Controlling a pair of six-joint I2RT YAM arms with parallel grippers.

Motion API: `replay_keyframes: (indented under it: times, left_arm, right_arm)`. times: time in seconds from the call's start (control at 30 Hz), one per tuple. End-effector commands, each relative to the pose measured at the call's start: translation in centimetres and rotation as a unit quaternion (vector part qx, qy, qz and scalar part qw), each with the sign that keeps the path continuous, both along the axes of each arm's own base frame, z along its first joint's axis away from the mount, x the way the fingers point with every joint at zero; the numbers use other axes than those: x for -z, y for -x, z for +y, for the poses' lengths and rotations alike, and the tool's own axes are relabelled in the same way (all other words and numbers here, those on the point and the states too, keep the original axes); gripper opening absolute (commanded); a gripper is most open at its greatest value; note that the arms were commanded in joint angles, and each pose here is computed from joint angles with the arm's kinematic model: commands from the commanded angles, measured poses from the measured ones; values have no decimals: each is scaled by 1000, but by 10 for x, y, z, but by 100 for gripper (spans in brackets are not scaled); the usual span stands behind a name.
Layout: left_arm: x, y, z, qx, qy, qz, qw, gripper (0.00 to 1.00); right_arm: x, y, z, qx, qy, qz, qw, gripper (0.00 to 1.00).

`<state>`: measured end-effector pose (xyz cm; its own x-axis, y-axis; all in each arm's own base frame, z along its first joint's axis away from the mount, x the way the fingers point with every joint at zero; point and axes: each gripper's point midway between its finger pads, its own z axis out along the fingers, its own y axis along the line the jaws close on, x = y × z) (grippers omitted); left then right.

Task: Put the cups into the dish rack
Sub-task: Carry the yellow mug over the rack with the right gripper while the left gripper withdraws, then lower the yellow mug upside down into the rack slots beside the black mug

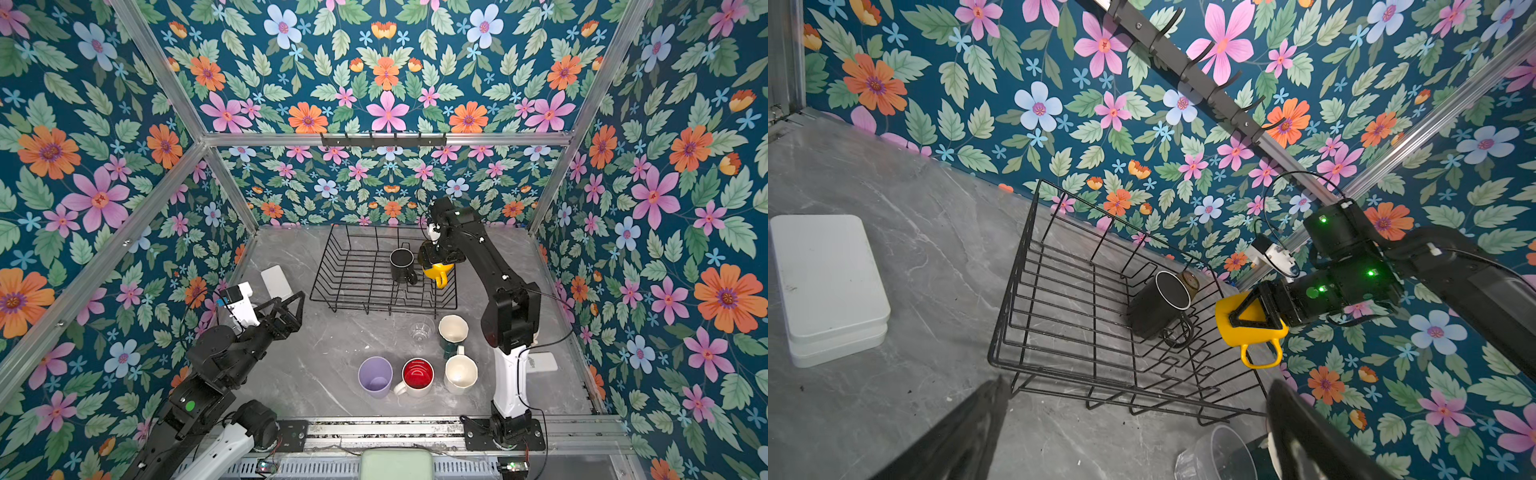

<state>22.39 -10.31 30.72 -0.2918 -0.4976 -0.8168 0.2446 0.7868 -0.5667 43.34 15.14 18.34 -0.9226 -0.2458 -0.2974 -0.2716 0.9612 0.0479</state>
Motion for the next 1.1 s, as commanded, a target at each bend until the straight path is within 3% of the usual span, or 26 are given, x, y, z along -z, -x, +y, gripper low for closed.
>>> replay_keyframes:
  times: [0.0,1.07]
  left_arm:
    - [1,0,3,-7,-1,2,1000,100]
    - [7,5,10,-16,-3,7,1000,100]
  right_arm:
    - [5,-1,1,-5,7,10,1000,0]
    - [62,-17,8,-33,52,66,996,0]
